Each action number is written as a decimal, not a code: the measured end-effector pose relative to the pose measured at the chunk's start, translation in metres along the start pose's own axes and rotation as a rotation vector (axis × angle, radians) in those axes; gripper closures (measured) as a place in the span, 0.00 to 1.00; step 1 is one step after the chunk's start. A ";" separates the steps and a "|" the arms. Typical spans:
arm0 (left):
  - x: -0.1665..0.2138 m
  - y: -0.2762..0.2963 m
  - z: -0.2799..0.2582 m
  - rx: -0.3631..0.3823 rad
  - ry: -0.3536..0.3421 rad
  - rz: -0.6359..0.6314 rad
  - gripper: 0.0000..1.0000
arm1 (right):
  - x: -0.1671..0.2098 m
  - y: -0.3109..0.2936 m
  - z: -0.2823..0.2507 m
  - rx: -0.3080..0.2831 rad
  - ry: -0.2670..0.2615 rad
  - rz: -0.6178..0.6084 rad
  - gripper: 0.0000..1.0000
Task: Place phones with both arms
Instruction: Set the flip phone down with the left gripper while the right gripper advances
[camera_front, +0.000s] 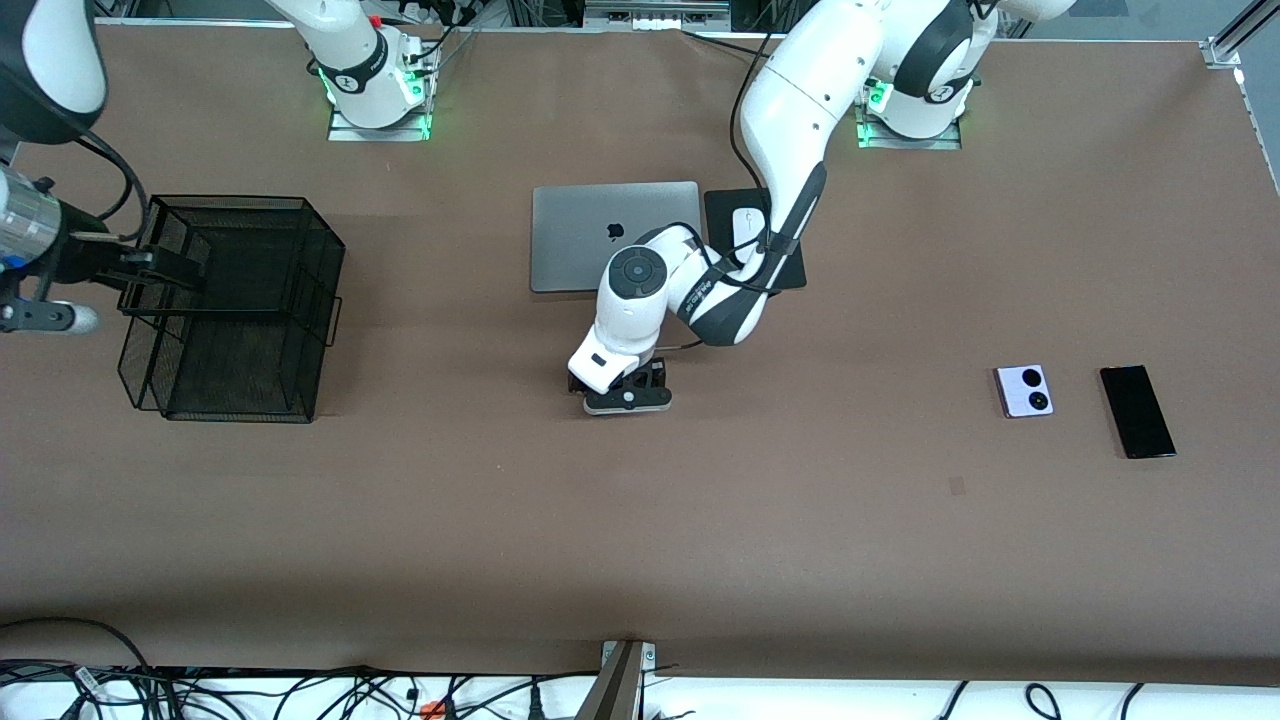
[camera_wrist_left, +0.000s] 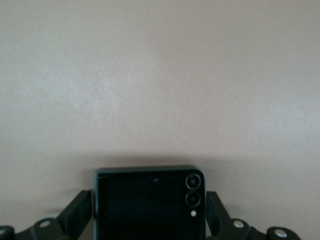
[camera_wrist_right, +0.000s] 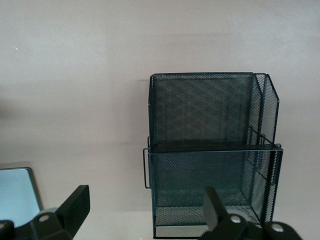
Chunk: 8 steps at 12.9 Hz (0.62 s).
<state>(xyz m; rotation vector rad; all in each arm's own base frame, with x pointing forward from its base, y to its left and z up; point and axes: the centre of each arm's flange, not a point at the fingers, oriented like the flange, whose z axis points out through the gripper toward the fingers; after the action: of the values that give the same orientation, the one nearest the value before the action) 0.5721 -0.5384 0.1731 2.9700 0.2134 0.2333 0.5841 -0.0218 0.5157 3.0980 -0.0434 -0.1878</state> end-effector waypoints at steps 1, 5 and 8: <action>0.006 0.000 -0.004 -0.002 0.012 -0.002 0.00 | 0.004 -0.002 0.003 -0.031 0.001 -0.010 0.00; 0.051 -0.011 -0.058 -0.005 0.048 -0.049 0.00 | 0.033 -0.007 0.001 -0.007 0.048 0.001 0.00; 0.101 -0.051 -0.124 0.031 0.036 -0.096 0.00 | 0.044 -0.010 0.019 -0.004 0.025 0.170 0.00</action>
<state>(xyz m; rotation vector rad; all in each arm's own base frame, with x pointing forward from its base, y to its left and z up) 0.6433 -0.4551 0.3002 2.9776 0.3667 0.2747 0.6260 -0.0138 0.4909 3.0717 -0.3038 -0.1425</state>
